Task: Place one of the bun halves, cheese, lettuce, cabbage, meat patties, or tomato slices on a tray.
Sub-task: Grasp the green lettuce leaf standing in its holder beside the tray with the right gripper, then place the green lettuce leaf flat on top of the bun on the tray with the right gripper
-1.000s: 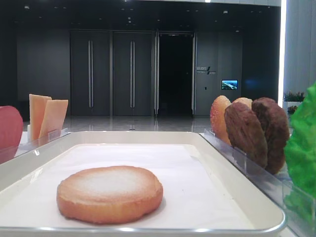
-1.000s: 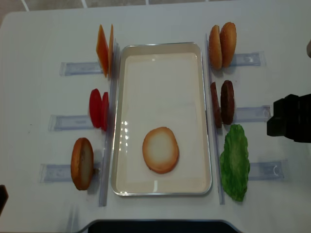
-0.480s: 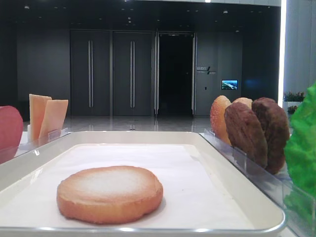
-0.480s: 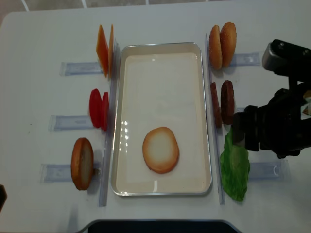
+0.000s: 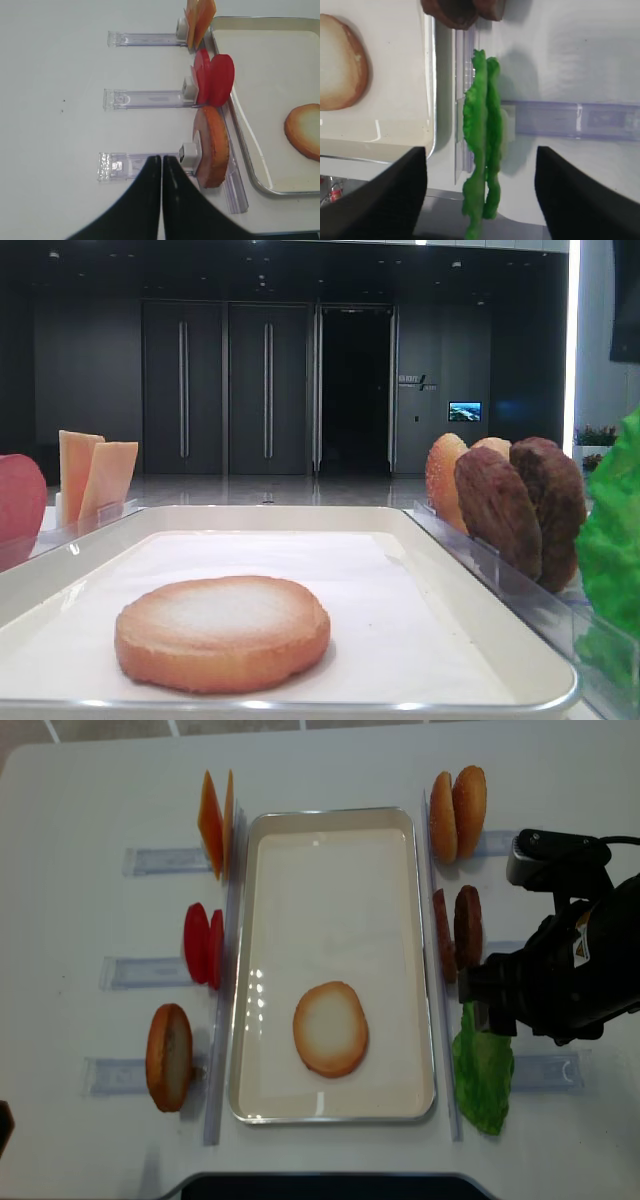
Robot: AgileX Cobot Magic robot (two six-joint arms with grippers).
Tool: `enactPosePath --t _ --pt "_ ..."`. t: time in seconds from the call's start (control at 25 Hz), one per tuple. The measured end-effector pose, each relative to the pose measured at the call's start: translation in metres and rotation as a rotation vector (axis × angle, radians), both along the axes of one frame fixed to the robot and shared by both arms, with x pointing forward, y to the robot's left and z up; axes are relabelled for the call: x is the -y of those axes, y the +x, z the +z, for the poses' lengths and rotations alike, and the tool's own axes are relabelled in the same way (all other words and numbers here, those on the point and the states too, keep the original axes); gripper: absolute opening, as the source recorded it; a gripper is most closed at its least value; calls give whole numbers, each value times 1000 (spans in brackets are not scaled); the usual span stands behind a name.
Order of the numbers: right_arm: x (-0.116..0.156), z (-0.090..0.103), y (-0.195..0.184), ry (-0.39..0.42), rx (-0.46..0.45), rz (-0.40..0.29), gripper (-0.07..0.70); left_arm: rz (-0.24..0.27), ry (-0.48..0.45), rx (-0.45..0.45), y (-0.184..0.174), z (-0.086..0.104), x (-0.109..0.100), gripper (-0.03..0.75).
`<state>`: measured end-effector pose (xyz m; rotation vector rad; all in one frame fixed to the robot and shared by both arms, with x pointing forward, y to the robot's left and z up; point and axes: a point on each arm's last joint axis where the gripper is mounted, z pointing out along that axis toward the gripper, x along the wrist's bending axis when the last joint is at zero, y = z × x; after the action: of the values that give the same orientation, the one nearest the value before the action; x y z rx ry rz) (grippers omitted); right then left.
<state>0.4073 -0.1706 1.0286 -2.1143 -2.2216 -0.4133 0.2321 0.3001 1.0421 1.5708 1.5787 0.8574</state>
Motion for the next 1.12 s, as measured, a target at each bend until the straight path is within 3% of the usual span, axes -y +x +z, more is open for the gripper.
enactPosePath --t 0.16,0.28,0.52,0.64,0.92,1.12 --pt "-1 -6 2 -22 -19 -3 447 0 0 0 0 0 0 0" --pt "-1 -9 4 -43 -27 1 382 0 0 0 0 0 0 0" --pt "-1 -11 5 -50 -37 2 142 2 0 0 0 0 0 0" --pt "-1 -11 4 -52 -37 7 67 2 0 0 0 0 0 0" --pt "1 -6 1 -40 -28 29 54 2 0 0 0 0 0 0" --pt "-2 23 -6 78 35 65 53 2 0 0 0 0 0 0"
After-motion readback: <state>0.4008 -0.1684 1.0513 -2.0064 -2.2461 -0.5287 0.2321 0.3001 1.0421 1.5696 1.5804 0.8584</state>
